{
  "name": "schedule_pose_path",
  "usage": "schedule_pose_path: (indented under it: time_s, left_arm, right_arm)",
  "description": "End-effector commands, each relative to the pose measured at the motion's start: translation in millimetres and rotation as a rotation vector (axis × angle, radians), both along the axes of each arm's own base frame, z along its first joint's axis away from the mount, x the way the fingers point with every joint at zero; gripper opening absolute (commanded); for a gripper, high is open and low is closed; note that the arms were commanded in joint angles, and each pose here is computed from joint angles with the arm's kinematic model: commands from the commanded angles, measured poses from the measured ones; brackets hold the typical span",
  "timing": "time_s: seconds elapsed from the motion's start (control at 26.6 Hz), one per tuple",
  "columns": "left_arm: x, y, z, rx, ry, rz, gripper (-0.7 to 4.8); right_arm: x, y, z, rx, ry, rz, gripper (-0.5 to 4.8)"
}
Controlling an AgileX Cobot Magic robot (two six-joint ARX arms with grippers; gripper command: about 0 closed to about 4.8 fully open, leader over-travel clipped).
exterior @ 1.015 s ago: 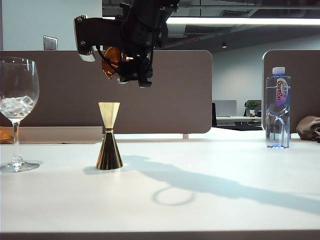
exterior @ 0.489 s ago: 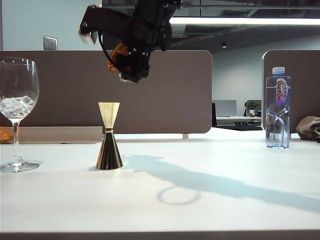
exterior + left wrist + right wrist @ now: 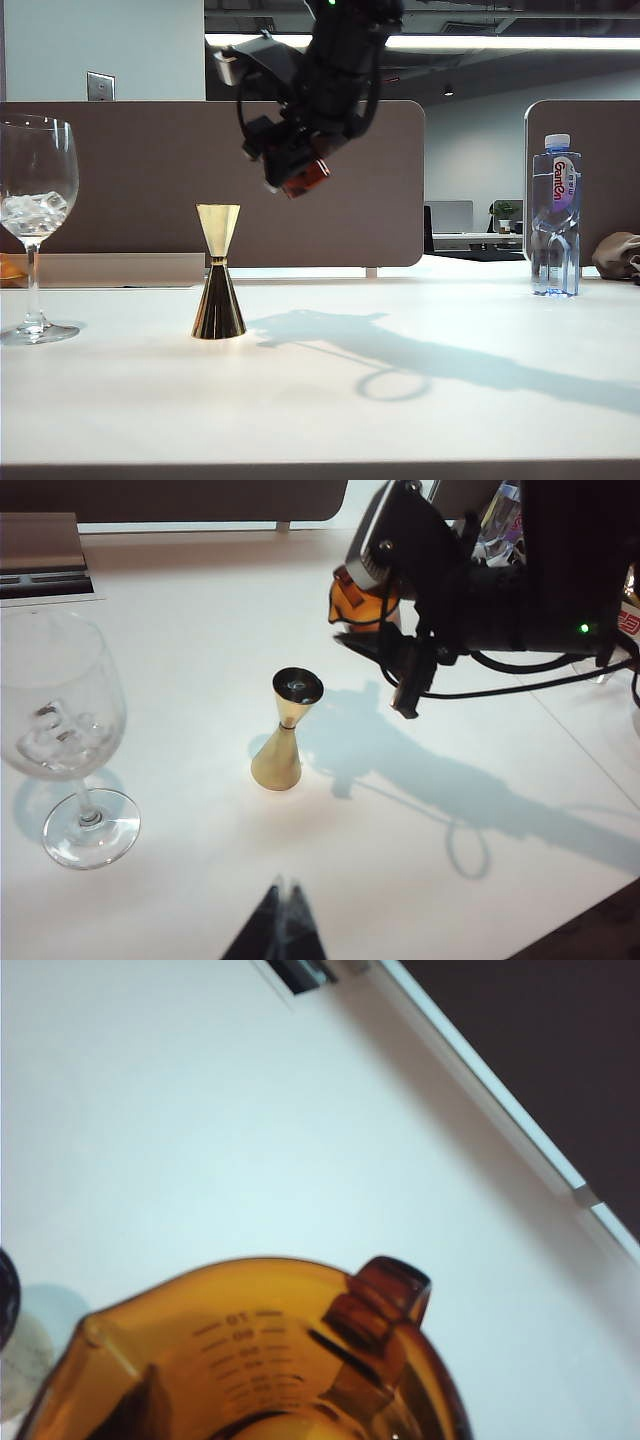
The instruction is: Pick up the small amber measuring cup and pour the water in it into the jigger, then pick up the jigger and pour the water in it into the wine glass.
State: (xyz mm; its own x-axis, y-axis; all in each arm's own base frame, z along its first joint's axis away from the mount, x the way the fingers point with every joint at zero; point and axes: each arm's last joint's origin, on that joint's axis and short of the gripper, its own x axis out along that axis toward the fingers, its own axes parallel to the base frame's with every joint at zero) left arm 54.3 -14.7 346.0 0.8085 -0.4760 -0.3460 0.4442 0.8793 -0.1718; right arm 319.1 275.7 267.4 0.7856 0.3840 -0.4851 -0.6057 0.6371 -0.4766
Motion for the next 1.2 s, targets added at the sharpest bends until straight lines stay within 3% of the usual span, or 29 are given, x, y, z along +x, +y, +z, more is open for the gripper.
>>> schedule_pose_path:
  time_s: [0.04, 0.3, 0.68, 1.2]
  left_arm:
    - [0, 0, 2, -0.001, -0.015, -0.003, -0.02]
    - [0, 0, 2, -0.001, -0.015, -0.003, -0.02]
    - [0, 0, 2, -0.001, -0.015, -0.003, -0.02]
    - [0, 0, 2, -0.001, -0.015, -0.003, -0.02]
  right_arm:
    - [-3, -9, 6, 0.065, -0.008, -0.005, -0.01]
    - [-14, -34, -5, 0.17, 0.02, -0.024, -0.01]
    - [-34, -67, -55, 0.509, 0.107, -0.088, -0.01]
    - [-49, -96, -92, 0.625, 0.076, -0.125, -0.01]
